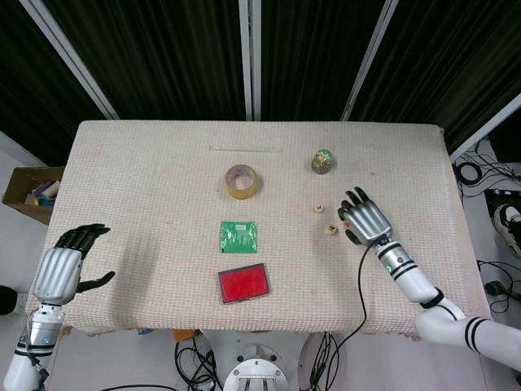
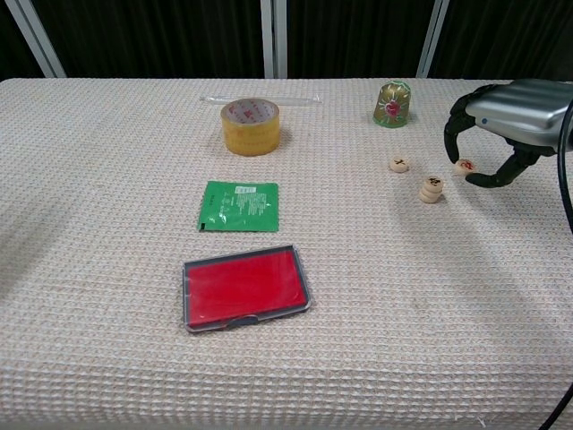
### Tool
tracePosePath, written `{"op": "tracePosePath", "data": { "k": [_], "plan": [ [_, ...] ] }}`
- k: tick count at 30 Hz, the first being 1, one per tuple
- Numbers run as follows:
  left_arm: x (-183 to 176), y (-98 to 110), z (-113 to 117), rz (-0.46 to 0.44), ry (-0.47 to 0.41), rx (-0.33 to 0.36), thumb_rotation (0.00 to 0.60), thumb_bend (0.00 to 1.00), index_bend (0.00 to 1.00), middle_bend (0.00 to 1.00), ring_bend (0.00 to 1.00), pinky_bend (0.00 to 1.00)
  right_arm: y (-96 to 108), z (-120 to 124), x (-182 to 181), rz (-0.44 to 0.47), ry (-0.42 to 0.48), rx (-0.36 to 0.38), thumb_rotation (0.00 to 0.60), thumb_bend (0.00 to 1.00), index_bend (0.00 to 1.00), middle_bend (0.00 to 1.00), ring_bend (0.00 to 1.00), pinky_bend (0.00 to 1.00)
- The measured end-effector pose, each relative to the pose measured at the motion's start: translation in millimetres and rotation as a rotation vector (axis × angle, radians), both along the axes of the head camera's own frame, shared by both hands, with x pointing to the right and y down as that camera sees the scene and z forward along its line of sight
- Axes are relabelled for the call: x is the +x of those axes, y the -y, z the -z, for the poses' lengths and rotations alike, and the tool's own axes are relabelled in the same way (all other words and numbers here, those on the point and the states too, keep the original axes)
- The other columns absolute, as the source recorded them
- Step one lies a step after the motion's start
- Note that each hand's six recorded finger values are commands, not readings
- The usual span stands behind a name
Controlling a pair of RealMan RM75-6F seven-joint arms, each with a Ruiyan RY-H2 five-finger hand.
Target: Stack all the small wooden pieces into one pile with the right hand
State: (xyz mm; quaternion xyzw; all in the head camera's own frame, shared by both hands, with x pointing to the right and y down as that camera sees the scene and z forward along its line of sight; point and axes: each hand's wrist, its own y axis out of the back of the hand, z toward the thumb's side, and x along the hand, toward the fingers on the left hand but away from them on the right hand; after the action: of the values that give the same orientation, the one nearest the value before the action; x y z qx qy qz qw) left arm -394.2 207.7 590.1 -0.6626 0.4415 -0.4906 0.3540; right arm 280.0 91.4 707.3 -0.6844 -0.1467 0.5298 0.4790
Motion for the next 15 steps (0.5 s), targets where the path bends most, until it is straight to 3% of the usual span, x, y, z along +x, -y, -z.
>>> {"op": "tracePosePath", "data": {
  "k": [7,15],
  "plan": [
    [-2,-2,-1,0.008,0.0,-0.004,0.6,0.0,0.22,0.2,0.18,0.23,-2,-2,-24,0.085,-0.026,-0.022,0.6,0.34,0.52,0.32,0.09,0.12],
    [-5,-4,-1,0.017,0.0,-0.005,0.6,0.0,0.22,0.2,0.18,0.23,-2,-8,-33,0.113,-0.049,-0.022,0.6,0.34,0.51,0.32,0.09,0.12]
  ]
}}
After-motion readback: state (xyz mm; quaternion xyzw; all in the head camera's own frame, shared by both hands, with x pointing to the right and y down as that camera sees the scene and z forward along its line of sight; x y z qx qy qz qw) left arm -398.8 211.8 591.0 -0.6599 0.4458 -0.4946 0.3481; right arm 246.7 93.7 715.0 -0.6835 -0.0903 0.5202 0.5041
